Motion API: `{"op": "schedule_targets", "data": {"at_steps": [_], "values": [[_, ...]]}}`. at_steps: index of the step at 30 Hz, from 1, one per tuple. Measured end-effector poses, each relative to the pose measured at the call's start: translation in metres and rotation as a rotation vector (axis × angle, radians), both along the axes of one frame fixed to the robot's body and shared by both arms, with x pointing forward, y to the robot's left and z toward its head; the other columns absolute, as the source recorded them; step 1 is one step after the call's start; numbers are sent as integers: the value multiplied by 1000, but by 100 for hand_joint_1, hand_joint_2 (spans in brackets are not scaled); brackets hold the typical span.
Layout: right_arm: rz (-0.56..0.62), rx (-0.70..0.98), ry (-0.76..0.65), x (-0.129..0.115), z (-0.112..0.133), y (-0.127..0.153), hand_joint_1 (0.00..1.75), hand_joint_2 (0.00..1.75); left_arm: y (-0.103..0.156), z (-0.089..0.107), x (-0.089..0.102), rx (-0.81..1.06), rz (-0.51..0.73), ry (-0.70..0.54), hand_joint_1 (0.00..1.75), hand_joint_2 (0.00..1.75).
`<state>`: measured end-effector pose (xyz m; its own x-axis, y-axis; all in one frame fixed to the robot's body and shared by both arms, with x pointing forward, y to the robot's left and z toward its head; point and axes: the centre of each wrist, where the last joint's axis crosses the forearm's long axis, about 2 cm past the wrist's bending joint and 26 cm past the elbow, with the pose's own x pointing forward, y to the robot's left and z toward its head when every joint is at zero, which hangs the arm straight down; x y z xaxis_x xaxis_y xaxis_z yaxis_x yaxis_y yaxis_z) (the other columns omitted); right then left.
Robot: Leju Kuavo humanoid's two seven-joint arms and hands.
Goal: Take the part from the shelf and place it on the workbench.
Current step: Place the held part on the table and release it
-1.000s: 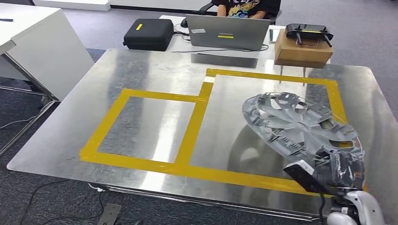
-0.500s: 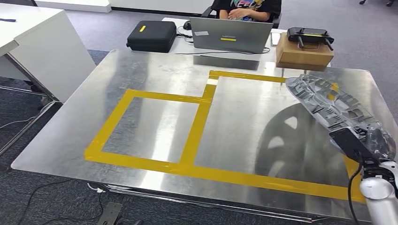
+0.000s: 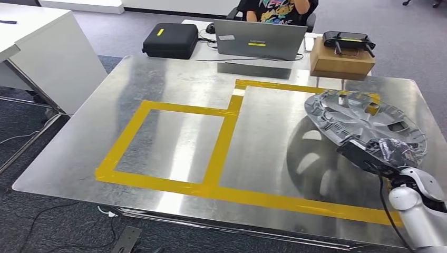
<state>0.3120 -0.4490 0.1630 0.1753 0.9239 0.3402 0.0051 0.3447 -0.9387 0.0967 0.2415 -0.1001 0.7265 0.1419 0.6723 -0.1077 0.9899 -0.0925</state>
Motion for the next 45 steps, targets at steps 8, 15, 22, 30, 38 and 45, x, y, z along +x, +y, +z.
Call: {"op": "schedule_targets", "data": {"at_steps": [8,15,22,30,38,45], "values": [[85,-3,11,4,-5,10,175,175,0,0,0,-1,-4,-1,0,175],[314,-4,36,15,-10,54,175,175,1,0,2,-4,-7,-4,0,175],[504,44,12,15,-12,102,175,175,1,0,1,-3,-3,-4,0,175],[644,87,-38,6,-11,142,175,175,3,0,1,4,9,-5,0,175],[592,21,-32,1,-9,154,175,175,5,-1,-2,12,12,-7,0,175],[589,12,-28,0,-9,153,175,175,6,-1,-3,15,11,-5,0,175]]}}
